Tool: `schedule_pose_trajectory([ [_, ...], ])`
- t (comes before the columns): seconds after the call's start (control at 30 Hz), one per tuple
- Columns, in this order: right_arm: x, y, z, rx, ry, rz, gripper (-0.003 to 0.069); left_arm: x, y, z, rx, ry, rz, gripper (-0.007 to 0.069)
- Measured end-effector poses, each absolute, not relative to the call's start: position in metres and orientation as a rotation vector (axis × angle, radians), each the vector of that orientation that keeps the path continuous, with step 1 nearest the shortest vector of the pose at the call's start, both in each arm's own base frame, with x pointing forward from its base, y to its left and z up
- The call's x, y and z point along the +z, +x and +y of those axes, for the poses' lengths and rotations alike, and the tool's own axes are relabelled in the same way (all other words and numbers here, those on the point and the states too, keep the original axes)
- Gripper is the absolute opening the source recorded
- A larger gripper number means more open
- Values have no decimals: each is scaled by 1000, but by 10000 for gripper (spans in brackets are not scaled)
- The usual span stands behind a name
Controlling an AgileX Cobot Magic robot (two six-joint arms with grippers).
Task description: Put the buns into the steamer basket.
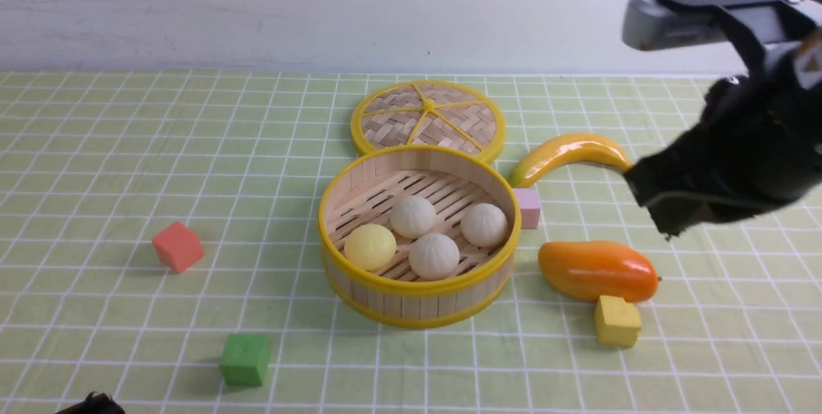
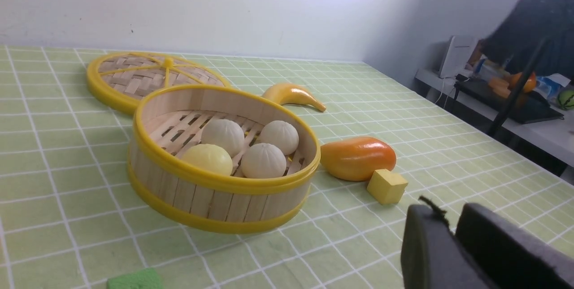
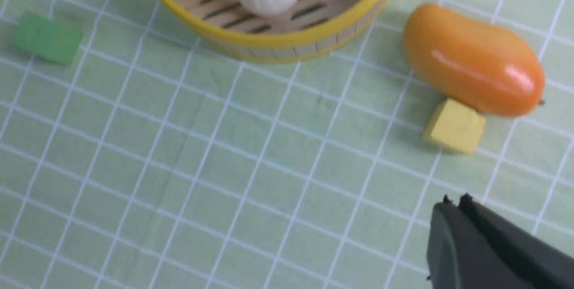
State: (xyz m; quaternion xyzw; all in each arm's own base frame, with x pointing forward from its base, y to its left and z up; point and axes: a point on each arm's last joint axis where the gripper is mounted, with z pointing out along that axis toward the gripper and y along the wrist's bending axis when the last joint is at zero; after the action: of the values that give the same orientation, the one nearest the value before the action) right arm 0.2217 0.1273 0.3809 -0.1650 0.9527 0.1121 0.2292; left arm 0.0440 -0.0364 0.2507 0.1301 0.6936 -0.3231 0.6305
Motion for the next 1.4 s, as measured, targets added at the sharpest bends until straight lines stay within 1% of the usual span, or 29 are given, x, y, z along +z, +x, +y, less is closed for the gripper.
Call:
schedule_pose_trajectory([
  [0.1, 387, 203, 117, 305, -460, 2639, -20, 251, 44, -36, -740, 298, 1588, 99],
  [0.27, 393, 195, 113, 312, -454, 2615, -20, 251, 44, -36, -740, 298, 1588, 106],
  [0.33, 393, 190, 105, 278, -441, 2601, -20, 251, 44, -36, -740, 299, 1590, 109],
  [0.43, 390, 173, 86, 260, -411, 2528, -20, 251, 44, -36, -740, 299, 1590, 110],
  [0.5, 385, 151, 63, 262, -348, 2382, -20, 250, 44, -36, -739, 299, 1591, 111],
  [0.53, 370, 137, 52, 272, -301, 2297, -20, 250, 44, -36, -739, 299, 1591, 112],
  [0.57, 365, 125, 44, 267, -276, 2236, -20, 250, 44, -36, -739, 299, 1591, 113],
  [0.6, 349, 116, 38, 259, -247, 2186, -20, 250, 44, -36, -739, 299, 1592, 113],
  [0.63, 330, 100, 28, 230, -203, 2109, -20, 250, 44, -36, -739, 299, 1592, 115],
  [0.7, 302, 81, 19, 192, -161, 2022, -20, 250, 44, -36, -739, 299, 1592, 117],
  [0.73, 281, 67, 14, 162, -120, 1964, -20, 250, 44, -37, -739, 300, 1592, 118],
  [0.77, 262, 60, 11, 144, -94, 1944, -20, 250, 44, -37, -739, 300, 1592, 120],
  [0.8, 257, 61, 11, 140, -89, 1955, -20, 250, 44, -37, -739, 300, 1592, 120],
  [0.87, 218, 50, 7, 110, -37, 1929, -19, 250, 44, -37, -739, 300, 1592, 123],
  [0.97, 188, 48, 5, 82, 5, 1922, -19, 250, 44, -37, -739, 300, 1592, 125],
  [1.0, 187, 48, 5, 81, 7, 1923, -19, 250, 44, -37, -739, 300, 1592, 125],
  [1.07, 172, 50, 4, 71, 21, 1937, -19, 250, 44, -37, -739, 300, 1592, 127],
  [1.17, 173, 51, 3, 69, 30, 1896, -19, 250, 44, -37, -739, 300, 1592, 128],
  [1.4, 173, 52, 3, 72, 33, 1885, -19, 250, 44, -37, -739, 300, 1592, 128],
])
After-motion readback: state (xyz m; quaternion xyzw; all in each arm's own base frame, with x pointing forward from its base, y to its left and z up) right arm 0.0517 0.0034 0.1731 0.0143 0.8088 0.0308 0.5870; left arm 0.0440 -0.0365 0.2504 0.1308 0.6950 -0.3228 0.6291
